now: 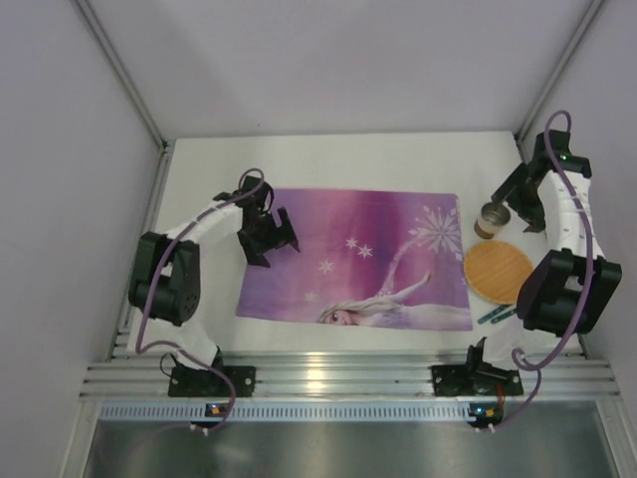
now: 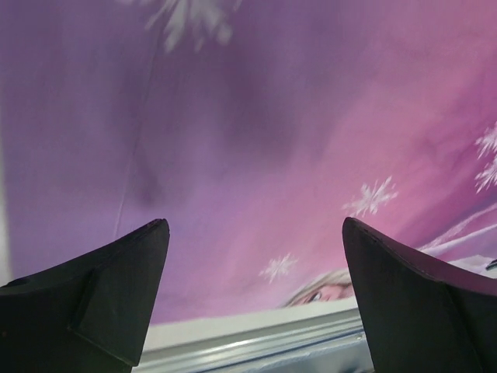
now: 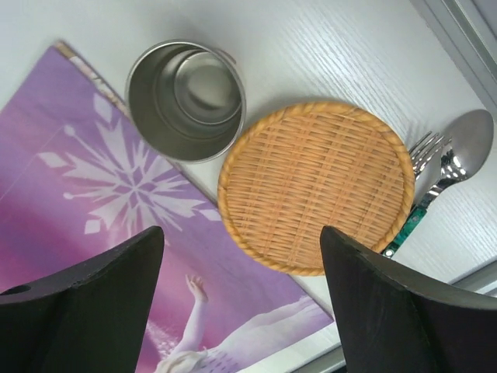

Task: Set the dinner table for one person

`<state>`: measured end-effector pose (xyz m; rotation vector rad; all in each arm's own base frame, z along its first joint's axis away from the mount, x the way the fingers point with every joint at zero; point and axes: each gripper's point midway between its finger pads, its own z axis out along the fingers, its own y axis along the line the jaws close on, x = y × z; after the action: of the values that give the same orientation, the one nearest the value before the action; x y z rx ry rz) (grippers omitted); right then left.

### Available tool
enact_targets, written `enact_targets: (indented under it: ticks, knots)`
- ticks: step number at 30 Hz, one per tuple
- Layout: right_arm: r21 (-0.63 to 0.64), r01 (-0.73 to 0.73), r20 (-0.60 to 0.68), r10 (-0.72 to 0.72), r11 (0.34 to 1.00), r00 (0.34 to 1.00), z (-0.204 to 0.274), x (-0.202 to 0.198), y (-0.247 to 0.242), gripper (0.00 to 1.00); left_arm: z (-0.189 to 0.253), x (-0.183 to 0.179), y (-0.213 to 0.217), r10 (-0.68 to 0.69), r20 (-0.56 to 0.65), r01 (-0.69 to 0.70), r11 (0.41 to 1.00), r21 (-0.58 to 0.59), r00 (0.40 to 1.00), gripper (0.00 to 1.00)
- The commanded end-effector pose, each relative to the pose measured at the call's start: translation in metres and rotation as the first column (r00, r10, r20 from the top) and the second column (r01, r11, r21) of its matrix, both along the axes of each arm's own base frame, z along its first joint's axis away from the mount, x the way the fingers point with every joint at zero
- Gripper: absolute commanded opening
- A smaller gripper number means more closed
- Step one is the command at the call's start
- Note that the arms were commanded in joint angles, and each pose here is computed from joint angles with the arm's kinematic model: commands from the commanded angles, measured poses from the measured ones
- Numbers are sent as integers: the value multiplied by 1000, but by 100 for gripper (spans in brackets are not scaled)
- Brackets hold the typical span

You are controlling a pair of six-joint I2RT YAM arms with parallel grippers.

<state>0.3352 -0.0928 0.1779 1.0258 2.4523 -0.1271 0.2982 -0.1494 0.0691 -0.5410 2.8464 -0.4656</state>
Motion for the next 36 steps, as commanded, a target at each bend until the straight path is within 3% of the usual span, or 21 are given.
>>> enact_targets:
  ticks: [1,7,15,24,27,31,36]
  knots:
    - [-21,11,9,-11,1000,1000,15,14,-17,81,17,71,-43,-75,161,97,986,-134,984,99]
    - [-10,37,-23,-38,999,999,1,38,-34,75,-9,124,-66,-68,121,88,981,-174,990,98]
    - [24,64,-112,-61,998,992,-53,52,-38,68,-47,113,-39,4,15,-3,993,-118,1000,98]
    - [44,75,-133,-68,996,989,-84,67,-38,58,-62,80,34,161,-43,-160,987,29,986,98]
    - [35,63,-146,-57,997,988,-93,69,-40,51,-68,71,49,180,-55,-177,983,48,982,98]
    - [25,44,-148,-40,999,988,-99,75,-37,29,-72,61,58,201,-72,-195,978,77,977,98]
    - [19,18,-151,-14,1000,988,-104,82,-31,9,-73,50,74,290,-104,-275,951,138,951,98]
